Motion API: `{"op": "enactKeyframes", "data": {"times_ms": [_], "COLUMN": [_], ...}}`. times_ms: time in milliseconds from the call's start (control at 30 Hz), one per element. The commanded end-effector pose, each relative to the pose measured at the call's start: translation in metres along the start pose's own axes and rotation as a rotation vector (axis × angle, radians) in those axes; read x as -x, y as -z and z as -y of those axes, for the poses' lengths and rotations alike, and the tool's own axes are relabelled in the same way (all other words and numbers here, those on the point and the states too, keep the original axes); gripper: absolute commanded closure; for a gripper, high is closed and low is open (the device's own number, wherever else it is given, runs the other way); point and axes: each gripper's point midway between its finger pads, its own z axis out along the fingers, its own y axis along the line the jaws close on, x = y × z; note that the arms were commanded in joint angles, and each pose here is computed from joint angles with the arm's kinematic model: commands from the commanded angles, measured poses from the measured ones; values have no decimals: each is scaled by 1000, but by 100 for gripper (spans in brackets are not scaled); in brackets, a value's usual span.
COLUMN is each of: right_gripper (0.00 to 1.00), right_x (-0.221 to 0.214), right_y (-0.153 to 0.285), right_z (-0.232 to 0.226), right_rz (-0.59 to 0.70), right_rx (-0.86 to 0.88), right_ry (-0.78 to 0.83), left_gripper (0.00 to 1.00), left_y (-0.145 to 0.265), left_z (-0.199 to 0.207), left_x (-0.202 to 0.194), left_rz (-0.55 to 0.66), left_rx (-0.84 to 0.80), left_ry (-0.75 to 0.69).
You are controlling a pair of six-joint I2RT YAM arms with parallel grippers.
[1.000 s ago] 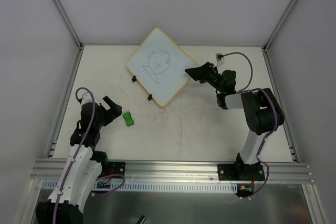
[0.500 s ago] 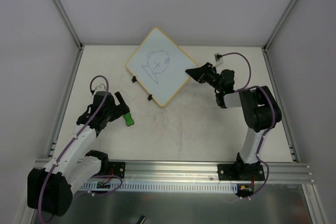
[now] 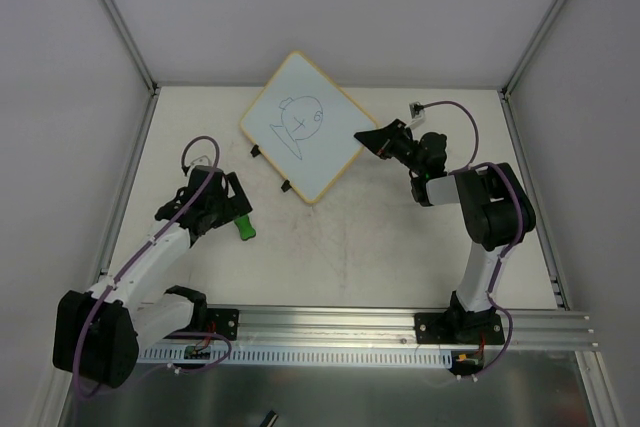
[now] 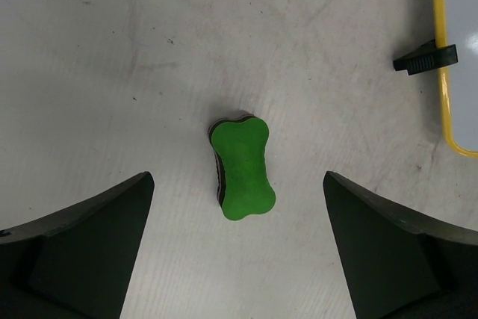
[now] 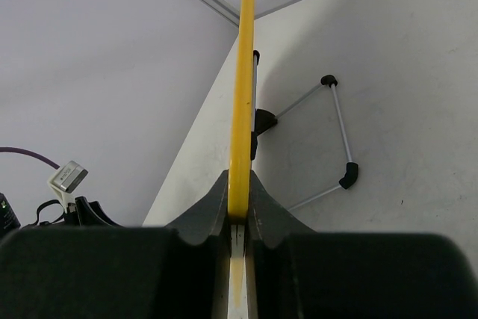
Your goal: Erase the whiteboard
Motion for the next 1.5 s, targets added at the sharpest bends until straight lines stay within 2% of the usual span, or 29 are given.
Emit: {"op": "enactKeyframes", "data": {"times_ms": [0,600,700,1000,1100,1467], "right_gripper": [100,100,100,100,100,100], "right_x": [15,12,12,9,9,8], "right_y": [-9,-9,-10,-11,-11,-10], "right_z": [-21,-25,-26,-28,-28,-29], "right_rz": [30,21,16,5,4,3], "right_rx": [82,57,52,64,65,77], "right_ry": [68,89,92,91,88,83], "left_gripper": [1,1,7,12,22,34], "left_y": [4,-10,-14,-23,-27,-27], "left_z": [2,13,11,2,2,9], "left_x": [7,-29,-32,-38,-39,-31], "left_rz": [5,-133,-136,-148,-158,-145], "left_rx": [24,116,142,204,215,199], "left_ry": [-6,19,32,44,43,35]}}
